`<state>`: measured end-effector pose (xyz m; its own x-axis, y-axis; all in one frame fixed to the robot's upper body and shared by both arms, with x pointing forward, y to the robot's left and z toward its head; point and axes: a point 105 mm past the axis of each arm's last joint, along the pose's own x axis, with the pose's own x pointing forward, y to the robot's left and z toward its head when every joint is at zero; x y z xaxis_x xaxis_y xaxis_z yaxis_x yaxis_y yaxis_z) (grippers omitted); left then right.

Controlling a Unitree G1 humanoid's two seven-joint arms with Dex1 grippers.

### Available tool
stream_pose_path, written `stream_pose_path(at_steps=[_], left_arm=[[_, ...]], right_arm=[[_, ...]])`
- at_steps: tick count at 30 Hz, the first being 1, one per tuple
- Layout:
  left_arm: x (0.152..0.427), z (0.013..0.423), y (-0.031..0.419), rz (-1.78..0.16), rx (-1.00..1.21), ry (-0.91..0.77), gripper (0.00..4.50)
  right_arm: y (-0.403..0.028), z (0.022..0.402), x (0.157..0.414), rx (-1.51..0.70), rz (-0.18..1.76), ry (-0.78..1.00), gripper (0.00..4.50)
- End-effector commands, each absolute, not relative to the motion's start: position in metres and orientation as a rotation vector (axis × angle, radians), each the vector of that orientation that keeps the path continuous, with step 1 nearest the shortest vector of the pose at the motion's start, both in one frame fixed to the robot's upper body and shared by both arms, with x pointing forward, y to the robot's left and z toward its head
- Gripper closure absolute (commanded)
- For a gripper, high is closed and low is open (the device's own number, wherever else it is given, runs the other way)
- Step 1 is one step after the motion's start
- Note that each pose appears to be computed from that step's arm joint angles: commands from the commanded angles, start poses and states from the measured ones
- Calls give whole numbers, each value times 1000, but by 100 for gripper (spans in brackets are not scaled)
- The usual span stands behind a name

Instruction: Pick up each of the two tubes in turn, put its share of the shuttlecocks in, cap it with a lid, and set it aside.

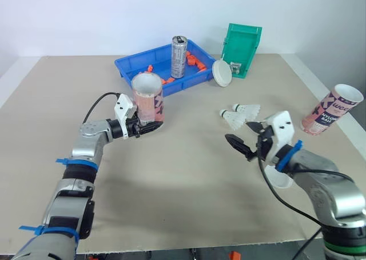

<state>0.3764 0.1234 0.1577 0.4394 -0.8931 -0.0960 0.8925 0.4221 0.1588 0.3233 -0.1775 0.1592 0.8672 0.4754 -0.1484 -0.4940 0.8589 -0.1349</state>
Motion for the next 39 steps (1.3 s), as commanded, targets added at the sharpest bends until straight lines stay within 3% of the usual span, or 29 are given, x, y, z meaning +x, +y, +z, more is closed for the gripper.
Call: stream_pose_path(at_steps=[1,4,15,18,25,26,34,37,39], left_arm=[[352,157,129,-1249,416,59,167],[340,136,149,-1283,576,192,167],[309,129,169,-1384,709,348,167],[307,129,169,-1389,703,350,169],[294,121,172,-1428,671,424,169],[293,120,174,-1427,672,437,169],[288,113,176,-1437,653,485,169],[287,111,176,-1441,628,491,169],[287,109,175,-1443,597,500,169]], right_arm=[[-179,159,340,-190,443,102,0],[-179,156,351,-180,422,114,0],[-166,147,377,-171,440,128,0],[-163,146,380,-167,454,130,90],[-159,149,381,-155,471,111,415],[-158,150,381,-156,473,110,437],[-145,173,371,-234,546,23,437],[-136,194,357,-317,629,-65,437],[-125,220,331,-449,797,-154,437]])
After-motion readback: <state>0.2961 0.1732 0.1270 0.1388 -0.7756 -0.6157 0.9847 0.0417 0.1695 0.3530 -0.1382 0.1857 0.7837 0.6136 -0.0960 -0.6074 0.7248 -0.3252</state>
